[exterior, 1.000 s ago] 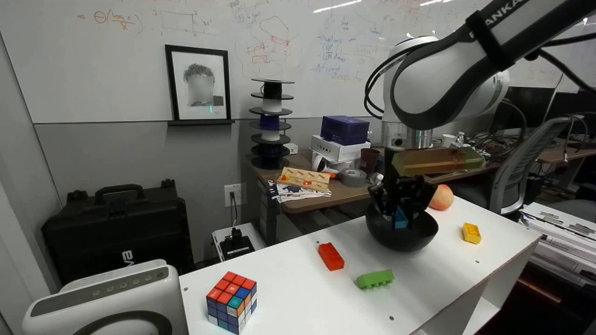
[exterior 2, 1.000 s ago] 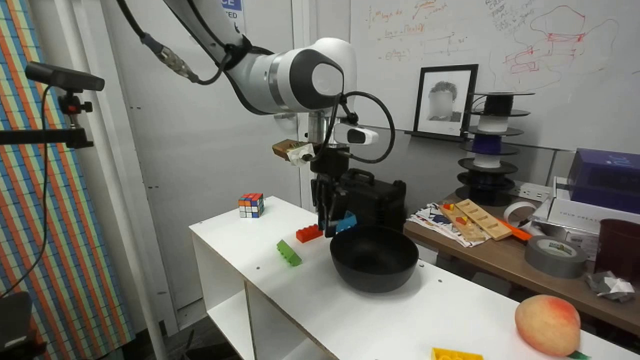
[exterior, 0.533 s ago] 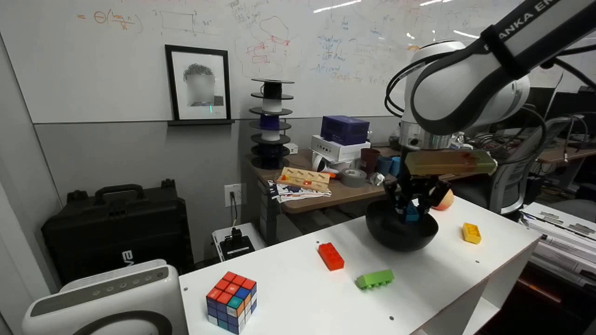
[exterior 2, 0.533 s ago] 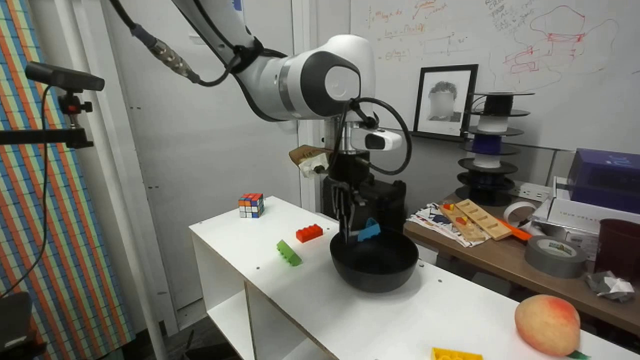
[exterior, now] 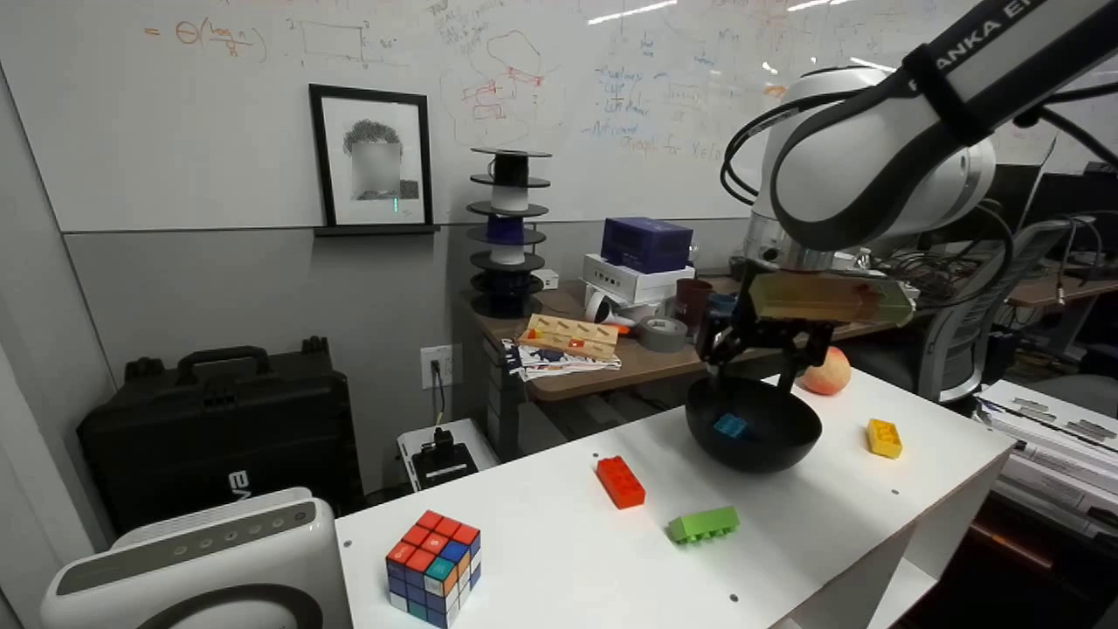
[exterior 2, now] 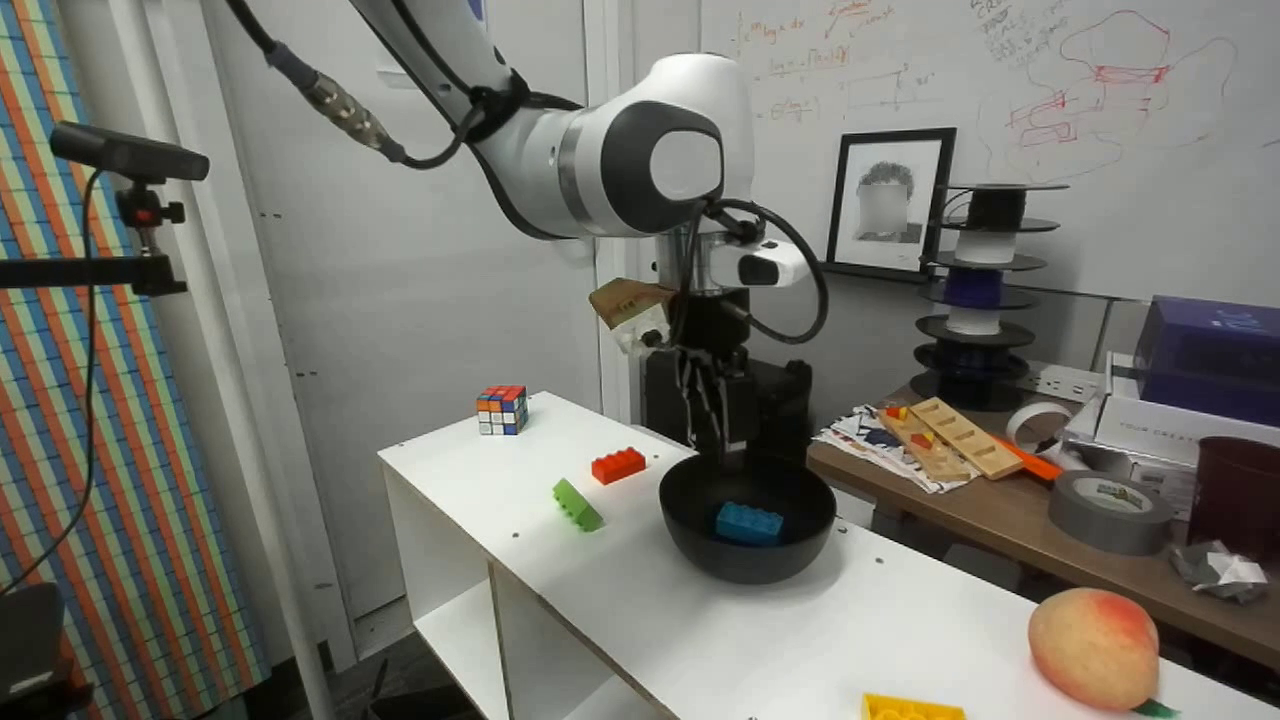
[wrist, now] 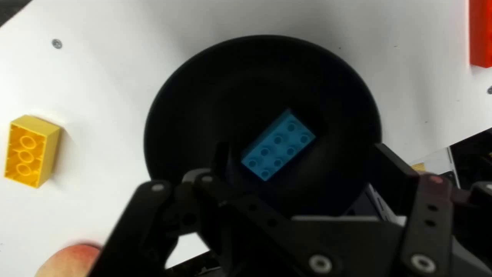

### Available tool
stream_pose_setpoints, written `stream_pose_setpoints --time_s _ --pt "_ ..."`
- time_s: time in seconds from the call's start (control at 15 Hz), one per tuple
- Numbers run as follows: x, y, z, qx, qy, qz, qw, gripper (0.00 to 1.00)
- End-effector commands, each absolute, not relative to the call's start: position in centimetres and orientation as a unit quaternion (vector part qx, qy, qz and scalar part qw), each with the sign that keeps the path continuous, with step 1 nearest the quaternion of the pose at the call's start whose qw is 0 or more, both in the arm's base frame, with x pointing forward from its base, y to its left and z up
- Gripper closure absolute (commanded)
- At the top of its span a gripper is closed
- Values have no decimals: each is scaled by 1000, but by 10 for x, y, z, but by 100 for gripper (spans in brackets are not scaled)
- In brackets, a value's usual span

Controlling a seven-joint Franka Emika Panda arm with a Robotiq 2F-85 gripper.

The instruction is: Put the toys into the bowl.

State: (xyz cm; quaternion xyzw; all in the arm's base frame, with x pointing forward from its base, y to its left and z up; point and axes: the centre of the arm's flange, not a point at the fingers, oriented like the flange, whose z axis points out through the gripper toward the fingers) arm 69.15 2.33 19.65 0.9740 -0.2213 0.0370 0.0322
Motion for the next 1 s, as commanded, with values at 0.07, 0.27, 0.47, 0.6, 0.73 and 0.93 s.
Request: stream_pose_setpoints --time_s 0.07,0.27,0.47,0.6,0.73,0.93 --pt "698 107 221 991 -118 50 30 0" --pt "704 168 216 997 -60 35 24 0" --pt "705 204 198 999 -33 -3 30 0" --pt "704 209 187 999 -27 -20 43 0" --pt "706 201 175 998 -25 -28 53 0" --pt "714 189 157 998 -22 -36 50 0"
